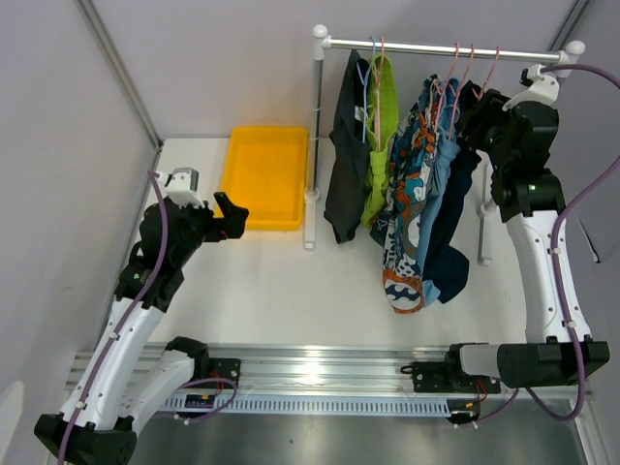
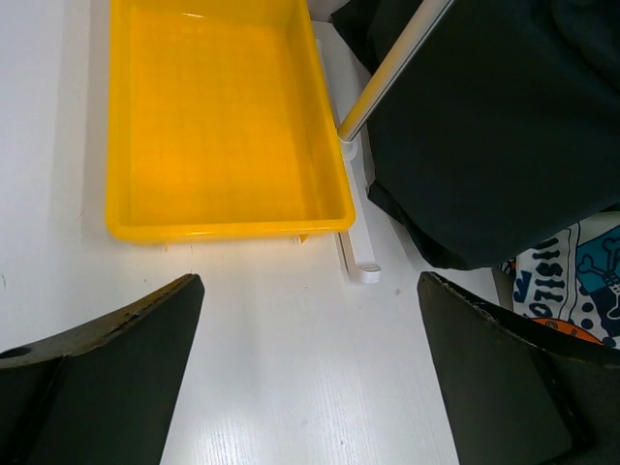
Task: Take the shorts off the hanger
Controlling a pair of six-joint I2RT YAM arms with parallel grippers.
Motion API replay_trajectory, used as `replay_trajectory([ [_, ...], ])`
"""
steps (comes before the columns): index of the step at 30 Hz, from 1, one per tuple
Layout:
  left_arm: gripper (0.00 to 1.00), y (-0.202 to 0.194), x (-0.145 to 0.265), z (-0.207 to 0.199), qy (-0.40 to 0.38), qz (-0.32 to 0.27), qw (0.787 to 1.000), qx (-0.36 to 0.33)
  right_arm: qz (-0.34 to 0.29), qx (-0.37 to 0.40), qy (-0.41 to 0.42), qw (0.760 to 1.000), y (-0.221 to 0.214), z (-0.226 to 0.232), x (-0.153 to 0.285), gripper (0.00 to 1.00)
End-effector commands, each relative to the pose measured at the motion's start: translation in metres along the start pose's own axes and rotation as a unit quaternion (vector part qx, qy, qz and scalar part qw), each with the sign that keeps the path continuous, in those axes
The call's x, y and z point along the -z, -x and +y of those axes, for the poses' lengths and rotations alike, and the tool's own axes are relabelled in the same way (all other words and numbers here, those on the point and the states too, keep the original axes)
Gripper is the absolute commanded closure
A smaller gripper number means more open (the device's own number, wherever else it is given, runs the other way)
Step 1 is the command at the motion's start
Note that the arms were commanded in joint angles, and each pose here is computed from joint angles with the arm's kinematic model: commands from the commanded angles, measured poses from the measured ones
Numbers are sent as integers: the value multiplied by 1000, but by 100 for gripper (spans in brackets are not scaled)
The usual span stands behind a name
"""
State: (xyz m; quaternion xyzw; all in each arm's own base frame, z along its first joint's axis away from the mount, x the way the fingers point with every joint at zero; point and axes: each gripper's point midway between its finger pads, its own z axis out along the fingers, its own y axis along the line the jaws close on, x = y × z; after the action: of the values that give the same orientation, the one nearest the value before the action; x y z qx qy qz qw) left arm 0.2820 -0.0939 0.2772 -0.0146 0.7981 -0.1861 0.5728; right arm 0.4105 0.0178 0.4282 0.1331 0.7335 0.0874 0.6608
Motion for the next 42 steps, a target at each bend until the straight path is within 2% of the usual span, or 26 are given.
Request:
replay_trajectory([
  [1, 1, 10, 3, -7, -14, -11, 1000, -7, -83, -1, 12, 996, 52, 11, 10, 43],
  [15, 1, 5, -1, -5, -9, -1, 1000, -8, -59, 10, -21, 998, 20, -6, -25, 47],
  [23, 1, 4, -3, -2, -3, 2, 1000, -9, -37, 11, -30, 999, 3, -12, -44, 55],
  [26, 1, 5, -3, -2, -2, 0, 1000, -9, -35, 12, -29, 999, 2, -13, -45, 61],
  [27, 1, 4, -3, -2, -1, 2, 1000, -9, -33, 15, -29, 999, 1, -13, -45, 67],
  [29, 1, 4, -3, -2, -1, 2, 1000, -8, -31, 19, -31, 999, 1, -15, -44, 71],
  [32, 1, 3, -3, -1, -1, 4, 1000, -8, -34, 17, -35, 999, 4, -18, -42, 88],
  [33, 1, 2, -4, -2, -2, 5, 1000, -8, -34, 15, -34, 999, 4, -18, -41, 99],
  [38, 1, 3, -4, -1, -1, 5, 1000, -9, -41, 7, -30, 999, 13, -15, -35, 100],
  [42, 1, 3, -4, -2, -4, 4, 1000, -11, -70, -1, -19, 997, 44, -5, -16, 100],
])
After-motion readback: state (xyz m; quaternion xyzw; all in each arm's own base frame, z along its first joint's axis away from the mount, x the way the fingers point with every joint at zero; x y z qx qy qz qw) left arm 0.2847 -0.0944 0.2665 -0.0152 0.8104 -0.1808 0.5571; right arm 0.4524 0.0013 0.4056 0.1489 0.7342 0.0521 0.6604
